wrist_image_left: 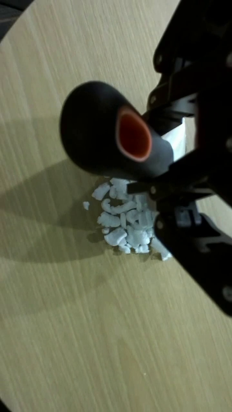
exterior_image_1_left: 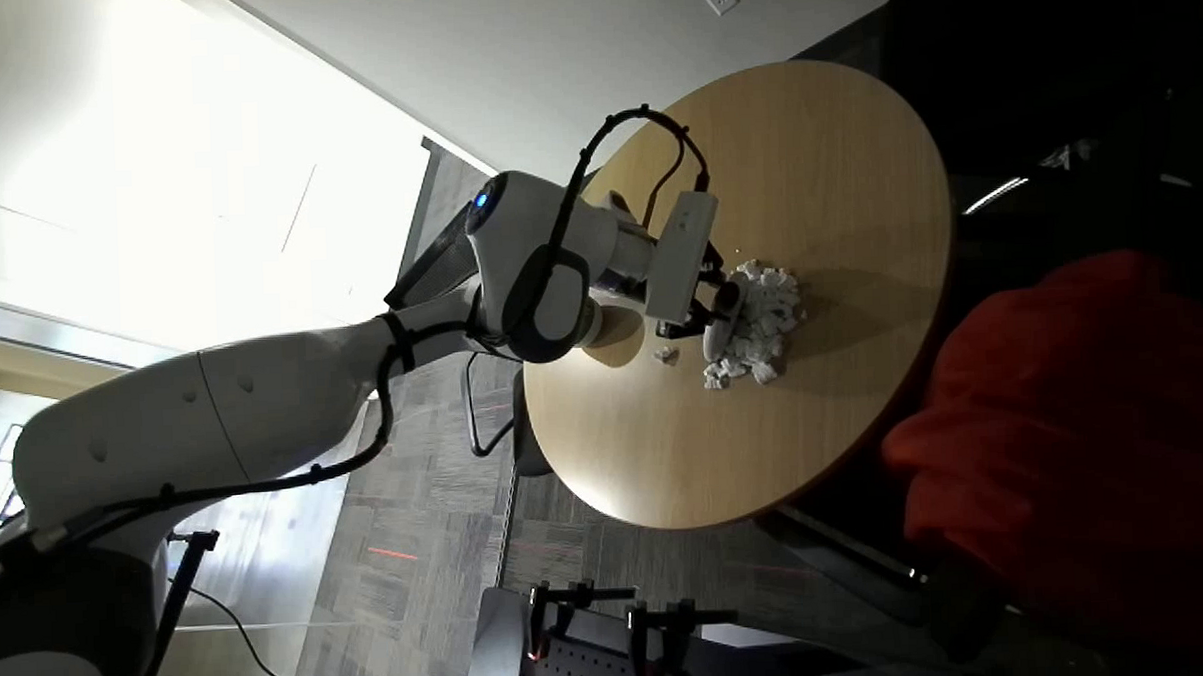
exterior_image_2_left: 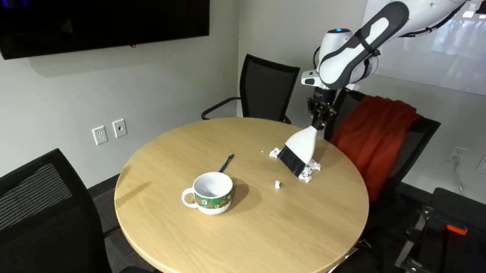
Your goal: Use the brush to sweep the contents on the table
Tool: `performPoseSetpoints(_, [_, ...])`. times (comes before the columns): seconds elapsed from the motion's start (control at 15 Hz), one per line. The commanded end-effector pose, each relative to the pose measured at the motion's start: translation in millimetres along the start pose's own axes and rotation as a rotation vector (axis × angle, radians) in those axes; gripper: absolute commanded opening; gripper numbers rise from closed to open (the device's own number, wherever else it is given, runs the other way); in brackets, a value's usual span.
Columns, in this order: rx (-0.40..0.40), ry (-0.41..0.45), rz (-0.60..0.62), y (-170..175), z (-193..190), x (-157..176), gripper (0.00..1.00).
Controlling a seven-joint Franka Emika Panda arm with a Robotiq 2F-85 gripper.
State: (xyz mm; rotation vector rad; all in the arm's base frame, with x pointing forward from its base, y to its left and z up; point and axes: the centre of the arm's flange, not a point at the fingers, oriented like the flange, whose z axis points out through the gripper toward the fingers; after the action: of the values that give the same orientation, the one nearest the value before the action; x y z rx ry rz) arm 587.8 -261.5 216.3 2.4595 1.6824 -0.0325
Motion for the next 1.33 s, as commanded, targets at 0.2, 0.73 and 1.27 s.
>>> performPoseSetpoints(0.2, [0.000, -0.075, 0.010, -4, -33, -27, 0.12])
performPoseSetpoints(0.73, [0.060, 0.220, -0.022, -8, -86, 37, 0.12])
performPoseSetpoints(1.27, [0.056, 0.166, -0.140, -15, -53, 124, 0.12])
